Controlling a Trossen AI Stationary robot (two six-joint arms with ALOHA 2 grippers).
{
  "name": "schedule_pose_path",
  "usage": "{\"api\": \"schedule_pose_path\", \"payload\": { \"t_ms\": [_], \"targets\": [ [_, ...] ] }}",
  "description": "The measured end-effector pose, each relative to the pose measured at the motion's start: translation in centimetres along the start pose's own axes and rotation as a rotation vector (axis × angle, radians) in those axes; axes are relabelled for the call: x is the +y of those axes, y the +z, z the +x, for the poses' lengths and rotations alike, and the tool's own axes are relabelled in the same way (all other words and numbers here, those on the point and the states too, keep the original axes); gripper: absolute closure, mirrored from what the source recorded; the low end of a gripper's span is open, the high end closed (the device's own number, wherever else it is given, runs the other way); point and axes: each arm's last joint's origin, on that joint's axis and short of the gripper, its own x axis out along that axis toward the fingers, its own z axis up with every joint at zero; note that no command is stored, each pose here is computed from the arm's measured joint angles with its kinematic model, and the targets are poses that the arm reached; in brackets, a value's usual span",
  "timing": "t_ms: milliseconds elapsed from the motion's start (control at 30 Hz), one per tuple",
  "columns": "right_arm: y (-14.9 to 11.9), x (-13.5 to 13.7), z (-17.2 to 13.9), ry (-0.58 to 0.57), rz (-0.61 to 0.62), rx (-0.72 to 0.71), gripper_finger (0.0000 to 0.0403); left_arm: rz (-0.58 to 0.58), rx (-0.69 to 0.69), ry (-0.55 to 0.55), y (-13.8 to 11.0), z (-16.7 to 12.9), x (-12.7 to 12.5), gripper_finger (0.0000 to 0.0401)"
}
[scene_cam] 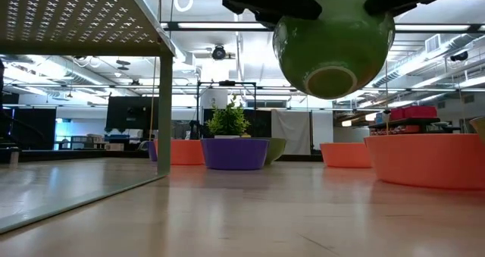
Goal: Pick & Place Mini bowls
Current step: Put the white bowl on the shelf
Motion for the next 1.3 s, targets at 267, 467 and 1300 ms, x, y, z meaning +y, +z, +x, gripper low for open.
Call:
{"api": "schedule_pose_path", "payload": {
  "t_ms": [267, 467, 1300],
  "targets": [
    [-0.02, 0.0, 0.0, 0.001, 0.002, 0.002, 0.0394, -0.052, -0.006, -0.014, 0.1, -0.17, 0.01, 0.0306],
    [-0.04, 0.0, 0.0, -0.001, 0.006, 0.004, 0.0393, -0.058, -0.007, -0.015, 0.12, -0.18, 0.01, 0.0291],
    [0.01, 0.0, 0.0, 0.002, -0.018, 0.003, 0.0389, -0.022, -0.013, -0.032, 0.23, -0.38, 0.0, 0.0389]
  ]
}}
